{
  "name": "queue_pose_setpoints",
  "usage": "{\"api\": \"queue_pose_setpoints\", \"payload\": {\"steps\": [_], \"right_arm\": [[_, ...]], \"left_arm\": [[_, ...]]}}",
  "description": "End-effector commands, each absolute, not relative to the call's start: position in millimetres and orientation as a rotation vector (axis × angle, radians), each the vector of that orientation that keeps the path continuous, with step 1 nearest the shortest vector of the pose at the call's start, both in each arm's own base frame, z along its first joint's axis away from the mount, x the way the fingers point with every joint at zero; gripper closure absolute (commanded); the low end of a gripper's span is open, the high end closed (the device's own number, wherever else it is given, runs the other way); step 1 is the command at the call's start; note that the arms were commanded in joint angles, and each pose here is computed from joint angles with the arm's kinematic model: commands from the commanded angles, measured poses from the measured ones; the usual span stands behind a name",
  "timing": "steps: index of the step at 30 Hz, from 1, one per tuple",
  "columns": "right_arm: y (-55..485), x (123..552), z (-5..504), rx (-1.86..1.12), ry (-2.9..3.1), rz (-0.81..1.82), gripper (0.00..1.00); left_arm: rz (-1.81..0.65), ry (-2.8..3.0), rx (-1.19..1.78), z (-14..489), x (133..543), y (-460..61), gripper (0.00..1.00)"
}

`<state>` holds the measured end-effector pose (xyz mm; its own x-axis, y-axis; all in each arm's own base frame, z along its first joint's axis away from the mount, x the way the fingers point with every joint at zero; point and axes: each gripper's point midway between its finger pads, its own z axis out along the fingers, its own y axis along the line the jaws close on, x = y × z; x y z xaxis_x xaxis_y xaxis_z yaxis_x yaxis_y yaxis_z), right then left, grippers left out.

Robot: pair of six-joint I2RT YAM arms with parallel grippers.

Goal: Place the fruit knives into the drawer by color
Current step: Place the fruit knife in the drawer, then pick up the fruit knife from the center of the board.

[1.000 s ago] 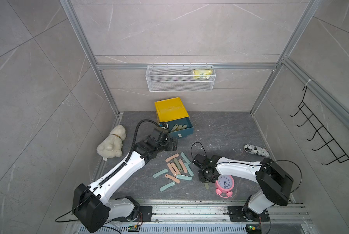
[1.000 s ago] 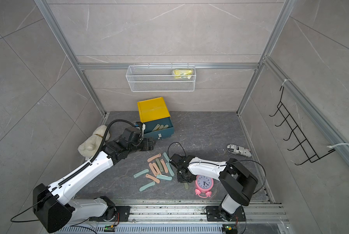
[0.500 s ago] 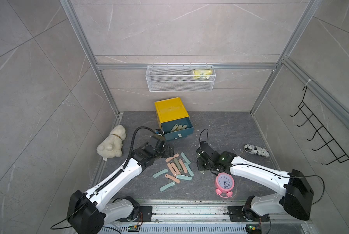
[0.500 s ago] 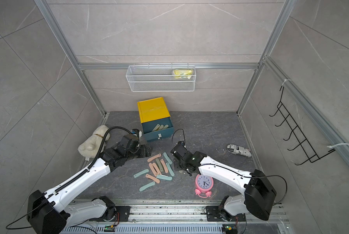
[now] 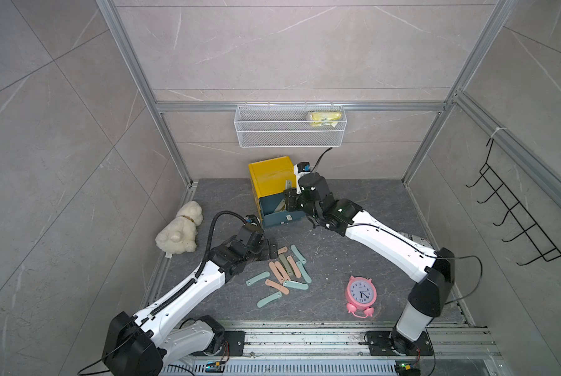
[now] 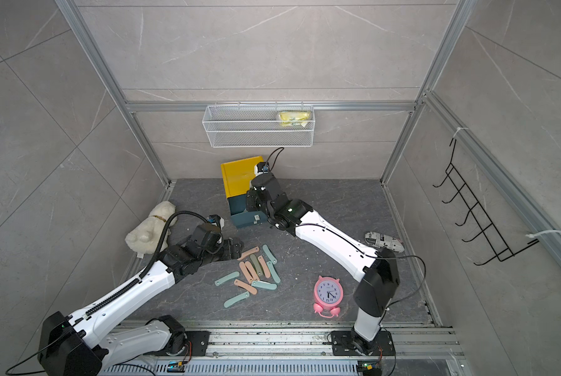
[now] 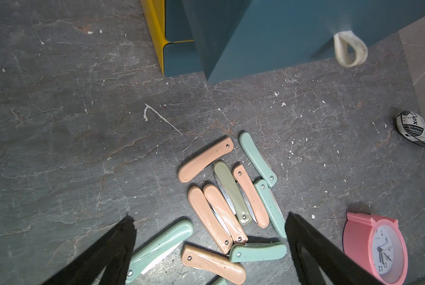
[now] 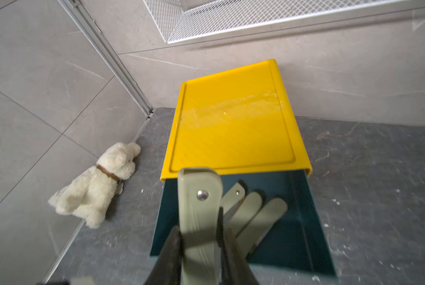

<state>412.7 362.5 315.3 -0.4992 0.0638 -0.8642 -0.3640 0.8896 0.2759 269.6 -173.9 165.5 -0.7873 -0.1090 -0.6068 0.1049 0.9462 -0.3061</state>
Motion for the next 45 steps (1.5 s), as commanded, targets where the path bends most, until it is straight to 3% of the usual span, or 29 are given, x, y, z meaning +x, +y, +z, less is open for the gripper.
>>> {"api": "queue_pose_setpoints", "payload": {"steps": [1,7,13,17,23,29,33,39,45], "right_arm": [[364,437,308,-0.211,2.03,0.469,0.83],[366,444,285,-0.2,2.066,0.459,0.79],[364,444,289,-0.187,2.069,0.489,0.54],[362,441,307,-0.177,2.039,0.518,0.48],[340,417,333,-0.15,2.014,0.562,0.47],[297,377,305,-0.095,2.066,0.543,0.49],[263,350,283,-0.042,2.089,0.512,0.49],[230,321,257,0.008,2.116,0.488,0.49],[211,306,244,0.03,2.122,0.467,0.49]], "left_arm": [[-0.465,2.435,-0.02,170,265,-174,0.02],[-0.486,2.432,-0.016,172,266,-177,0.03],[-0.48,2.441,0.007,171,268,-181,0.02],[-0.496,2.444,0.019,173,268,-184,0.02],[-0.544,2.499,0.106,169,265,-199,0.04],[-0.602,2.604,0.14,138,261,-229,0.12],[-0.624,2.646,0.114,117,267,-250,0.23],[-0.447,2.703,0.024,82,289,-249,0.38],[-0.383,2.723,0.001,65,301,-252,0.41]]}}
